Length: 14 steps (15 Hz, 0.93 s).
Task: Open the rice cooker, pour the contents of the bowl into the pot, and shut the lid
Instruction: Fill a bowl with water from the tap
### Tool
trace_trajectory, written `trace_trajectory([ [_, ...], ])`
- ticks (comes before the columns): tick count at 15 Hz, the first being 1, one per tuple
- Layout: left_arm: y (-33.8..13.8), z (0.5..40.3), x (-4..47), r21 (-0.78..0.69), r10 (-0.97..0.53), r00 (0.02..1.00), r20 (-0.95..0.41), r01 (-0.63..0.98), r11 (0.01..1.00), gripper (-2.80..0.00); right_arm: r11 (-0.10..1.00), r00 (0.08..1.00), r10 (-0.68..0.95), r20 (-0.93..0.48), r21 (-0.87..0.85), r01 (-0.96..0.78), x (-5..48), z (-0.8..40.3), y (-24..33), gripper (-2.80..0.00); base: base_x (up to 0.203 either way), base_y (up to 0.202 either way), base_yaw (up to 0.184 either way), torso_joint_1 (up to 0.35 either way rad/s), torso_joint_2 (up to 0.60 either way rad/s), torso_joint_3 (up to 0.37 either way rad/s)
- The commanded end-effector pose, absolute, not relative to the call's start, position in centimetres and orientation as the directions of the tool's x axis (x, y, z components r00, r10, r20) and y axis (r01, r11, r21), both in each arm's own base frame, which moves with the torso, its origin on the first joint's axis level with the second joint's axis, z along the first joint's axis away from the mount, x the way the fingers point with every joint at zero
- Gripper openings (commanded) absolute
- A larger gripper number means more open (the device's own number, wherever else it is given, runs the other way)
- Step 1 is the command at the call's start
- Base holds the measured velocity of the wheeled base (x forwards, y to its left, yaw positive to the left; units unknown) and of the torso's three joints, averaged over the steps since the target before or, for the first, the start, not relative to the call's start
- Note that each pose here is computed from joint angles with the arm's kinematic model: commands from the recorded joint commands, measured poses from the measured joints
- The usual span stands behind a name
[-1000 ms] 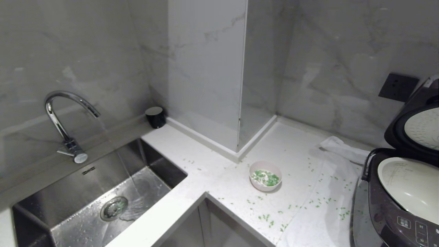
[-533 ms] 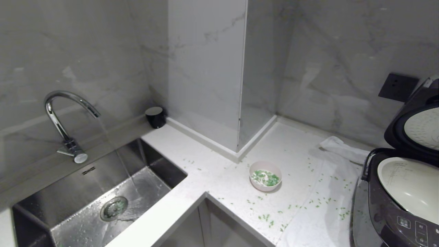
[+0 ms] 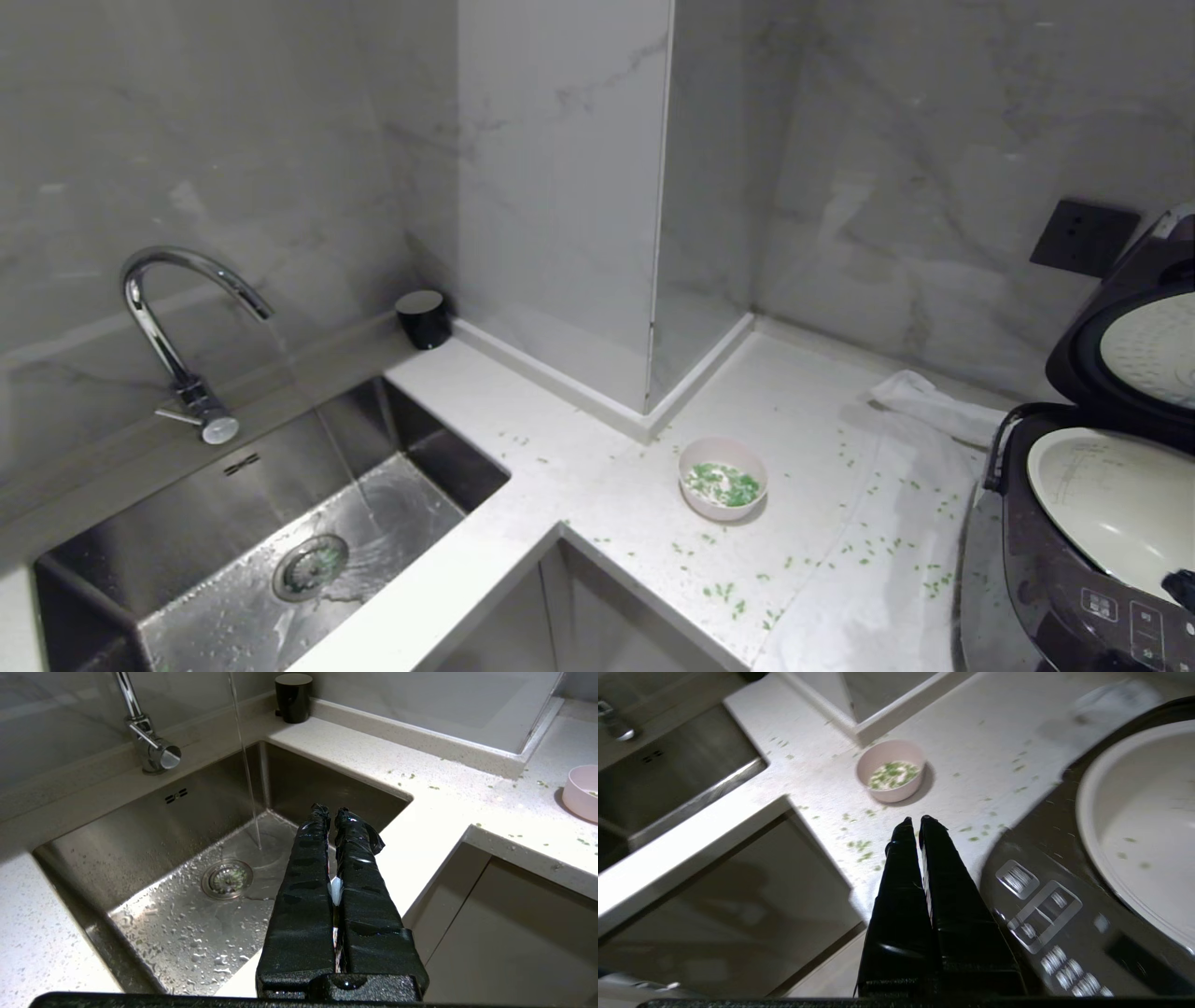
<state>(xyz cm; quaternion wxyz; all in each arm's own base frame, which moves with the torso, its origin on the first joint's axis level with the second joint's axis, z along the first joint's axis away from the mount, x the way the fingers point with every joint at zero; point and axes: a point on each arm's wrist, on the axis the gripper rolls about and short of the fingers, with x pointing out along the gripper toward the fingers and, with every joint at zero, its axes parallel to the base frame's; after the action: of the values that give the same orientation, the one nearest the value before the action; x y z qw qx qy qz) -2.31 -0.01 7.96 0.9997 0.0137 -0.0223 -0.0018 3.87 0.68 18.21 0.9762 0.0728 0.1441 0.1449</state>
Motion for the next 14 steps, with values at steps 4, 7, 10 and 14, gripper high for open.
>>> trace_trajectory([
  [4, 0.0, 7.6, -2.2, 0.031, -0.005, 1.0, 0.029, 0.004, 1.0, -2.8, 0.892, 0.726, 0.437, -0.53, 0.357, -0.277, 17.8, 20.1, 2.1, -2.8, 0.0, 0.0, 0.0, 0.0, 0.0, 0.0],
  [7, 0.0, 7.6, -2.2, 0.031, -0.005, 1.0, 0.028, 0.004, 1.0, -2.8, 0.881, 0.665, 0.46, -0.588, 0.397, -0.258, 23.1, 19.3, 3.1, -2.8, 0.0, 0.0, 0.0, 0.0, 0.0, 0.0],
  [10, 0.0, 7.6, -2.2, 0.031, -0.006, 1.0, 0.026, 0.005, 1.0, -2.8, 0.889, 0.616, 0.443, -0.651, 0.406, -0.21, 27.8, 17.2, 4.0, -2.8, 0.0, 0.0, 0.0, 0.0, 0.0, 0.0],
  [14, 0.0, 7.6, -2.2, 0.031, -0.005, 1.0, 0.026, 0.004, 1.0, -2.8, 0.891, 0.549, 0.449, -0.705, 0.395, -0.222, 31.8, 14.4, 6.8, -2.8, 0.0, 0.0, 0.0, 0.0, 0.0, 0.0],
])
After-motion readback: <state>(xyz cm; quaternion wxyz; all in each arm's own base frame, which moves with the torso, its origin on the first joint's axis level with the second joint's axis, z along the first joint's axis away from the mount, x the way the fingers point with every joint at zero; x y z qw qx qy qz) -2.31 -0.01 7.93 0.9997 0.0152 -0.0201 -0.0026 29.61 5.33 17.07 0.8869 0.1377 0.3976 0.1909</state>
